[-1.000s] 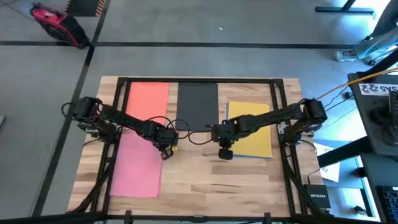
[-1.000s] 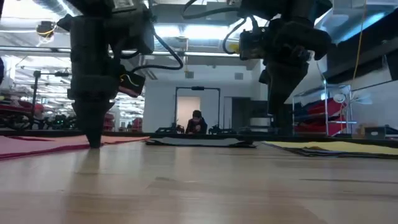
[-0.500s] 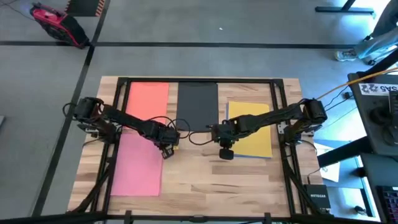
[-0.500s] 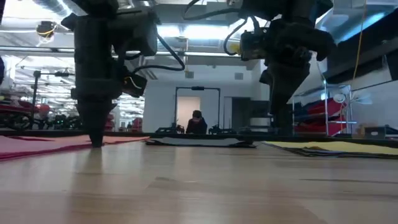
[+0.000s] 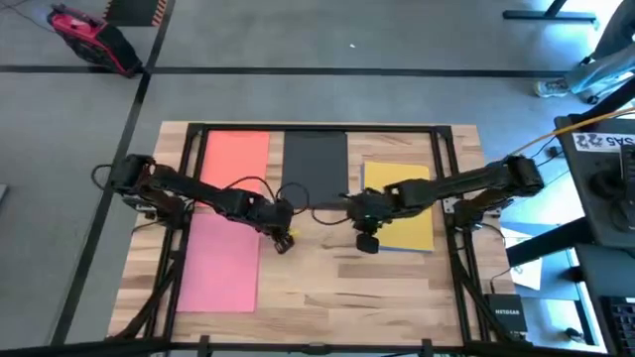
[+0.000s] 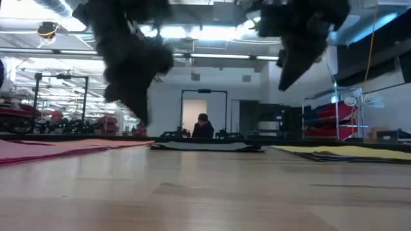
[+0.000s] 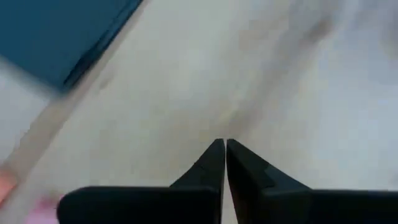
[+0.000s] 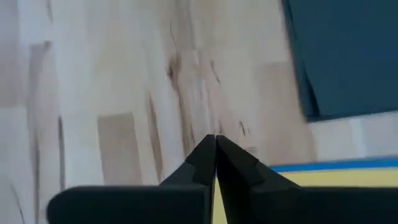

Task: Organize paper
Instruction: Move the yellow color paper to the bottom center of the table

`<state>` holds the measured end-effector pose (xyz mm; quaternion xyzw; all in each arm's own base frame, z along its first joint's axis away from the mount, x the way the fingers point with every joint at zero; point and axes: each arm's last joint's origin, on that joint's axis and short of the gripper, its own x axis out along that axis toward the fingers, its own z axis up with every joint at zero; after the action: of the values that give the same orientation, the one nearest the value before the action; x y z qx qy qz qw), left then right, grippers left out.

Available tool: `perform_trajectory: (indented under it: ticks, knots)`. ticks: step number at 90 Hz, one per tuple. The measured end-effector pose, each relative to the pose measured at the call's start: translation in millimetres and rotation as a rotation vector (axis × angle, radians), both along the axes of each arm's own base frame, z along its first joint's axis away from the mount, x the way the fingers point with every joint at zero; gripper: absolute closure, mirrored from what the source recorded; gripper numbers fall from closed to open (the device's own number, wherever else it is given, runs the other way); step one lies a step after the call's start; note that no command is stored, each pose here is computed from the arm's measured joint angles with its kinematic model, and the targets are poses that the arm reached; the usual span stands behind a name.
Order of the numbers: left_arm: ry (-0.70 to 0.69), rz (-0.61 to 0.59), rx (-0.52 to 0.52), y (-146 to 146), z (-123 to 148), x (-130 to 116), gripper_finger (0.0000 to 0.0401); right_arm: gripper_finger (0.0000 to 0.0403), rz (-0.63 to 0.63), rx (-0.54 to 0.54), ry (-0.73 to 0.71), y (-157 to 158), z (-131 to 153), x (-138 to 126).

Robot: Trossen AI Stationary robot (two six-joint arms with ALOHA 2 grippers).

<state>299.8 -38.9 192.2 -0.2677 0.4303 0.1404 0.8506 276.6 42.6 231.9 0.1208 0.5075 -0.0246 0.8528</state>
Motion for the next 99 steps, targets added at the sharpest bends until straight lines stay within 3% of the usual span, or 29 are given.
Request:
perform_trajectory:
  ticks: [21, 32, 54, 62, 80, 99]
  knots:
    - [-0.458, 0.000, -0.105, -3.5, 31.4, 10.3, 0.0401, 0.0403, -0.103, 0.146, -0.172, 20.0, -20.8, -43.4]
    - [-0.656, -0.058, -0.186, -10.8, 35.7, 9.9, 0.0401, 0.0402, -0.109, 0.198, -0.158, 35.0, -32.8, -52.0]
    - [-0.915, -0.130, -0.263, -34.8, 17.6, -20.3, 0.0401, 0.0367, -0.134, 0.102, -0.080, 48.4, -54.5, -51.6]
    - [-0.908, -0.084, -0.259, -35.3, 2.0, -33.5, 0.0401, 0.0342, -0.151, 0.066, -0.034, 48.0, -64.3, -50.1]
    - [-0.745, -0.019, -0.275, -28.1, -31.1, -51.5, 0.0401, 0.0288, -0.142, -0.025, 0.021, 48.3, -81.5, -46.7]
    - [-0.716, -0.050, -0.248, -26.9, -38.4, -56.9, 0.0401, 0.0261, -0.184, -0.127, 0.003, 45.5, -85.6, -45.5]
